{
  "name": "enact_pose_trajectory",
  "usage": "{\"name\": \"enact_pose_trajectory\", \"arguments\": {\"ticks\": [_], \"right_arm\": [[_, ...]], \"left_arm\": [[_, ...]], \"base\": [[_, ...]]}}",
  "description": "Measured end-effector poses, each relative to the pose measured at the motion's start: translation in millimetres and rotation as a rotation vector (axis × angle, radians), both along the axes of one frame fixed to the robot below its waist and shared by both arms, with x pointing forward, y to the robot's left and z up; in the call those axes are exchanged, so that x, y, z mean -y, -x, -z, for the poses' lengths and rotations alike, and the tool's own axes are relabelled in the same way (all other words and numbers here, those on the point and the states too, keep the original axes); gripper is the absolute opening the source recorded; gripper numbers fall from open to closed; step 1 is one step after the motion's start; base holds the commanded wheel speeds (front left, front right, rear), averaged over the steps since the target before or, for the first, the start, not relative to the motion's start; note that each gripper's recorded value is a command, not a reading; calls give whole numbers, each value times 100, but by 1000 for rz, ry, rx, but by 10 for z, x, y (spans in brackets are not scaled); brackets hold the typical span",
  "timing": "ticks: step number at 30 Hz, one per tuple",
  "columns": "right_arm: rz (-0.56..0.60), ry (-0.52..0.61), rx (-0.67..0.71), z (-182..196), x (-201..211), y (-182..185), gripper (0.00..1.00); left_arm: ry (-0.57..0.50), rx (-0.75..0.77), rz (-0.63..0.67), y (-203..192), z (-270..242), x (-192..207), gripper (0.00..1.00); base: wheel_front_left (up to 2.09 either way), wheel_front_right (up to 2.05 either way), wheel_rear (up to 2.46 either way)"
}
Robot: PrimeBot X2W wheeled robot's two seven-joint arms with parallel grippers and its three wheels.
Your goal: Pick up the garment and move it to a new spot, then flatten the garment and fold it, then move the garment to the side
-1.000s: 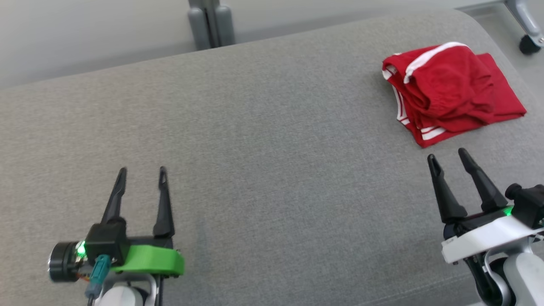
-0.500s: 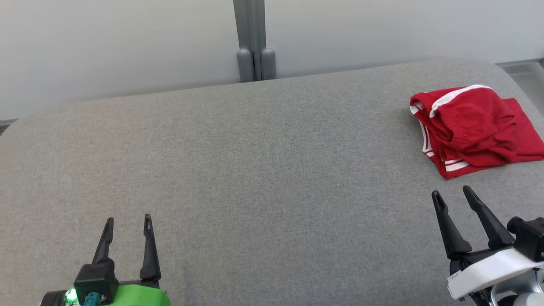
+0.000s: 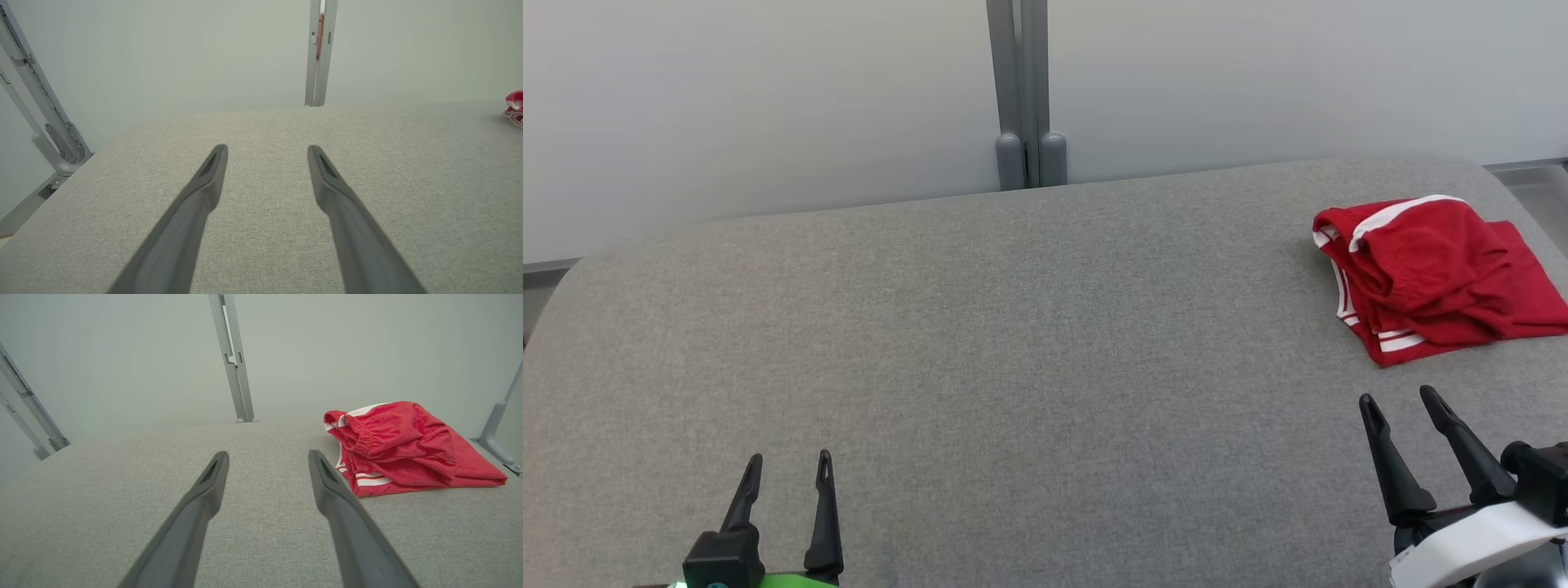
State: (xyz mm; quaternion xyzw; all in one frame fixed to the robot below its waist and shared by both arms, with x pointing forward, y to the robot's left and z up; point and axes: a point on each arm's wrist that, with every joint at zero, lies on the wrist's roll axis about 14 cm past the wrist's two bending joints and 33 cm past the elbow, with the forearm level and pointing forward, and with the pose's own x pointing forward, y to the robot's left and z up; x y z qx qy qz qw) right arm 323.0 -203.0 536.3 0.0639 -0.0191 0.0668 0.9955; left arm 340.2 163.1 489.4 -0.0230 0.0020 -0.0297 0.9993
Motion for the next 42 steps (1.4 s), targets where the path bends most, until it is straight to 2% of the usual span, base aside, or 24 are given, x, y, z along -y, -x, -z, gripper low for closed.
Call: {"name": "enact_pose_trajectory", "arguments": {"ticks": [31, 32, 38, 42], "right_arm": [[13, 0, 0, 2, 33, 33, 100], [12, -3, -1, 6, 31, 32, 0], [17, -35, -59, 201, -23, 50, 0], [24, -99, -83, 268, -29, 50, 0]], "left_arm": [[-11, -36, -10, 17, 137, -33, 100], [-11, -37, -10, 17, 140, -33, 0], [0, -94, -10, 75, 316, 24, 0], [63, -128, -27, 79, 366, 5, 0]], "base": [[0, 0, 0], [0, 0, 0], [0, 0, 0], [0, 0, 0]]}}
